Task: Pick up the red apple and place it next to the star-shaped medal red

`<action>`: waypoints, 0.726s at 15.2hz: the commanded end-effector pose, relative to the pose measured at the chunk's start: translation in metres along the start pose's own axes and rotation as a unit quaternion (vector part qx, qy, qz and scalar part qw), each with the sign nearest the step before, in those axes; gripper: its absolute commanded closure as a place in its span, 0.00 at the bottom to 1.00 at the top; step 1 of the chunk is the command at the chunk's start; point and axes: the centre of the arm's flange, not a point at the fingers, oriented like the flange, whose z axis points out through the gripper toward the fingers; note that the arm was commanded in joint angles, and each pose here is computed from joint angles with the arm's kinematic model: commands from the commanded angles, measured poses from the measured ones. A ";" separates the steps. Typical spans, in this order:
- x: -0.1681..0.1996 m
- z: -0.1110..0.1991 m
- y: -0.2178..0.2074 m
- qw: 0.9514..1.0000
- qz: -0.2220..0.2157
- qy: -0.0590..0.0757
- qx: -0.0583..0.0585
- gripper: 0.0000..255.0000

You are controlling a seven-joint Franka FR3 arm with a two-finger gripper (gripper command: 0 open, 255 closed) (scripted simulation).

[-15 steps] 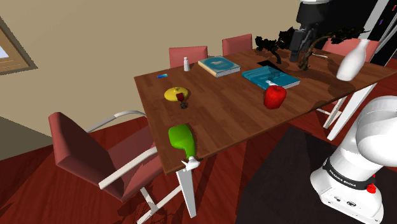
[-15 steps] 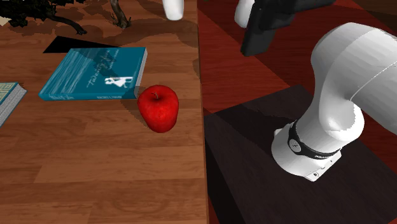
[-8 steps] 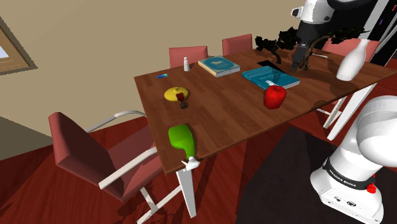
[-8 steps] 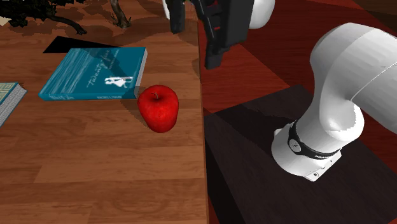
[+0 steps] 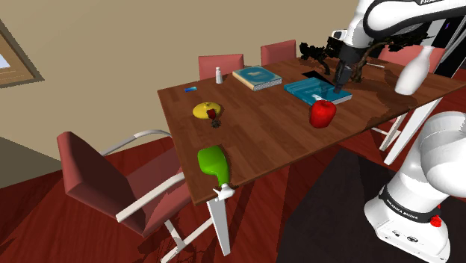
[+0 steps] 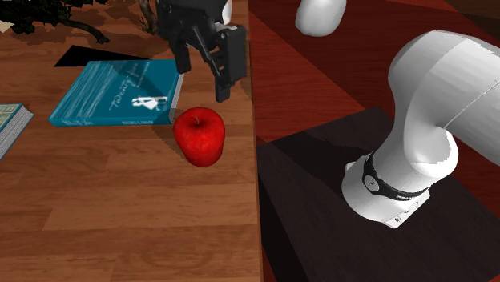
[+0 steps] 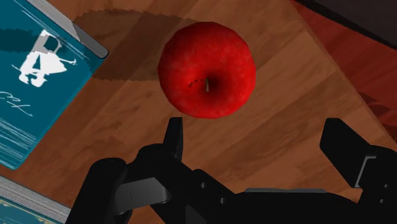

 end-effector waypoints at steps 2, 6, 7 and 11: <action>0.000 0.031 0.029 0.999 -0.047 0.016 0.008 0.00; 0.001 0.047 0.029 0.999 -0.047 0.017 0.008 0.00; 0.001 0.052 0.029 0.999 -0.047 0.017 0.008 0.00; 0.002 0.071 0.029 0.999 -0.047 0.017 0.008 0.00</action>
